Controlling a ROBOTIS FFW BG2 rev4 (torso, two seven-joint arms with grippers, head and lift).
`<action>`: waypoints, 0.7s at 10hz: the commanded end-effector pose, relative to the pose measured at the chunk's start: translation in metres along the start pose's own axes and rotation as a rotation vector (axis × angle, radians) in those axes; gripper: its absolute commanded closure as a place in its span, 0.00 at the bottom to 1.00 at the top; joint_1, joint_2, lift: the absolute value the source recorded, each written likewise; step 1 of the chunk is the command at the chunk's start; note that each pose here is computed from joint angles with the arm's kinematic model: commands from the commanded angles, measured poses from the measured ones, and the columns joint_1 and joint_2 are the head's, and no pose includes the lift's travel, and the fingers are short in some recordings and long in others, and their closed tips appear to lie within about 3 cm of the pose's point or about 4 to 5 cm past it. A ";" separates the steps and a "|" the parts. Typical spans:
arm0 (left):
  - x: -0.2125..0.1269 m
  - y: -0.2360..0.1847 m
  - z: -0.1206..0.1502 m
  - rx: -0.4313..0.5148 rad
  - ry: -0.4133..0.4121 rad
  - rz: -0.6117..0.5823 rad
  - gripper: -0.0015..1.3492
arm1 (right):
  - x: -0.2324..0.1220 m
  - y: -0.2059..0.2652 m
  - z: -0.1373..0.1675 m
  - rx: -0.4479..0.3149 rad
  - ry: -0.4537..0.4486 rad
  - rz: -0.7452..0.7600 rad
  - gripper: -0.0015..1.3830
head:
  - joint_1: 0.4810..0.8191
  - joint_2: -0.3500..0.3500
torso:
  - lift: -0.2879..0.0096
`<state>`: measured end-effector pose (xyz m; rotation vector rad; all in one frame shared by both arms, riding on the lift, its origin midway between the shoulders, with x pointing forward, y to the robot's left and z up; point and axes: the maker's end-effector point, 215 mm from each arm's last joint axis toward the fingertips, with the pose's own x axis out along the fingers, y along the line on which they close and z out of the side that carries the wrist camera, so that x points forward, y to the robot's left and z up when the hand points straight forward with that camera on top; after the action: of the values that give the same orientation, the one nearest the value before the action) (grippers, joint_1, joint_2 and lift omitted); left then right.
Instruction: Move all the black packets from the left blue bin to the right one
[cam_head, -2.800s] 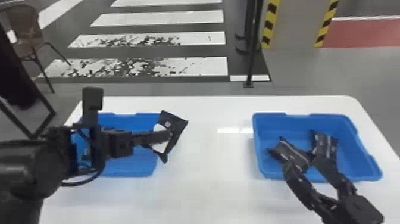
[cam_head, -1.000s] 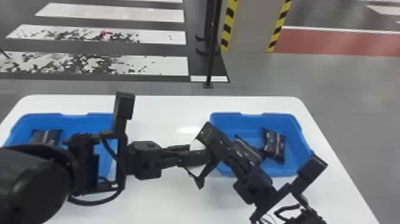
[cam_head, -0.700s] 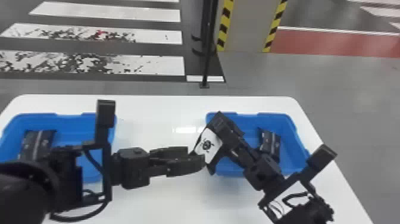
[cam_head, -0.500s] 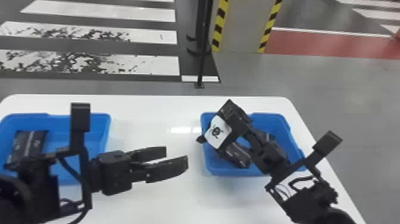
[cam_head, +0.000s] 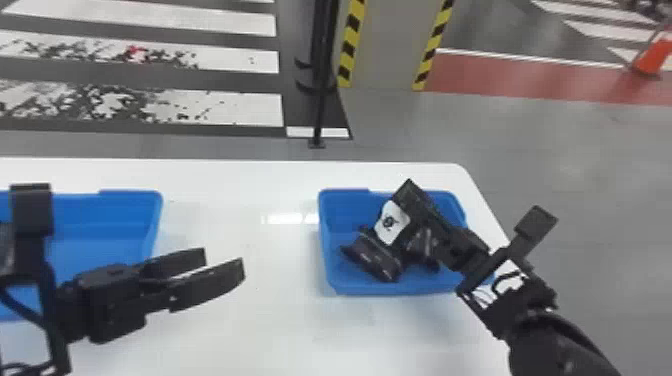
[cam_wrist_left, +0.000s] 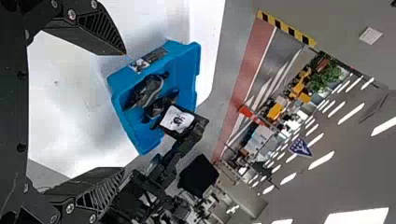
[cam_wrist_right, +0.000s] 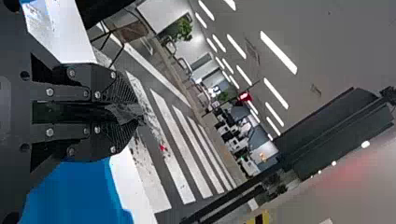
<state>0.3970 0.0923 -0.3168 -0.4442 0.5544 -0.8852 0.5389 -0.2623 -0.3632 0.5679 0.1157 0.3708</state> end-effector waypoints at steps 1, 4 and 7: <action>-0.017 0.015 0.007 0.007 -0.021 0.052 0.13 | -0.005 -0.024 -0.004 -0.006 0.011 -0.050 0.47 | 0.63 0.21 | 0.51; -0.051 0.054 0.011 0.008 -0.037 0.184 0.13 | -0.053 -0.029 0.026 -0.195 -0.079 -0.131 0.08 | 0.63 0.21 | 0.51; -0.088 0.090 0.019 0.016 -0.050 0.298 0.13 | -0.119 0.020 0.024 -0.358 -0.114 -0.178 0.09 | 0.63 0.28 | 0.51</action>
<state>0.4165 0.2077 -0.3294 -0.3641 0.5501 -0.6101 0.4414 -0.3058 -0.3343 0.2386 -0.0062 0.1861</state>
